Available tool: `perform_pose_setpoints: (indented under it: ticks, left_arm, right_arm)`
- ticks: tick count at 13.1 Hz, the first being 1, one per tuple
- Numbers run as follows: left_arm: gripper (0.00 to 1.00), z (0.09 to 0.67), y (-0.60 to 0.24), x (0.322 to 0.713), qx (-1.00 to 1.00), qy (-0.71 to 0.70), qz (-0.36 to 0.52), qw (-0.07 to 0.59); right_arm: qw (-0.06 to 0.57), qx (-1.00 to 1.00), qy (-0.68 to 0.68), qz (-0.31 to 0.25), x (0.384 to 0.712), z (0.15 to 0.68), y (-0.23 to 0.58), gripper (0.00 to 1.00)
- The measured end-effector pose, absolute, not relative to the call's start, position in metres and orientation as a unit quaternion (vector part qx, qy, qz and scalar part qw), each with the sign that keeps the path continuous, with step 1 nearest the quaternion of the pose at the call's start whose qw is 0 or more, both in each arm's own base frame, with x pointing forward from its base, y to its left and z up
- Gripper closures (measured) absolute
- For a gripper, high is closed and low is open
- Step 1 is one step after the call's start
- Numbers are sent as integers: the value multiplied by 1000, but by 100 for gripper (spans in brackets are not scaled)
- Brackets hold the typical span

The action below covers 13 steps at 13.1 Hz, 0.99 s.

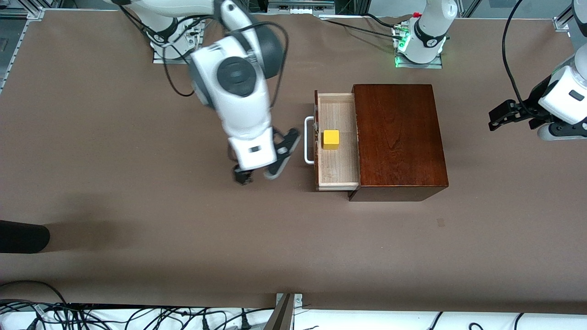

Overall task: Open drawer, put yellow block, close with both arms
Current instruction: 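Withdraw the right gripper while the left gripper reaches toward the drawer front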

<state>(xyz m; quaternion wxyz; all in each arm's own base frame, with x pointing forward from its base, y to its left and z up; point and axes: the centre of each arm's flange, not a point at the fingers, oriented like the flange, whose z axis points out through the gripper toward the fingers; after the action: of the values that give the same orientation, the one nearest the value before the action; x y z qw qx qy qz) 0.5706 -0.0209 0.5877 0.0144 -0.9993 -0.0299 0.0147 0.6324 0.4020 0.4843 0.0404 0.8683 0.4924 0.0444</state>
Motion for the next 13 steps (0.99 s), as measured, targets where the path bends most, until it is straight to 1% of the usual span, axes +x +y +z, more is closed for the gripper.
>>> perform_pose_setpoints:
  ticks: [2,5,8,10,13]
  left_arm:
    - [0,586,-25,576,-999,-28,16,-1]
    - [0,583,-34,579,-999,-22,18,-14]
    - [0,583,-69,576,-999,-7,22,-34]
    - [0,583,-96,572,-998,-22,28,-46]
    - [0,577,-151,562,-996,-55,43,-54]
  right_arm:
    - [22,900,433,43,650,506,337,0]
    - [10,931,364,40,656,536,245,0]
    - [0,957,288,23,646,549,153,0]
    - [-6,975,224,16,635,556,102,0]
    - [-15,993,114,0,610,581,54,0]
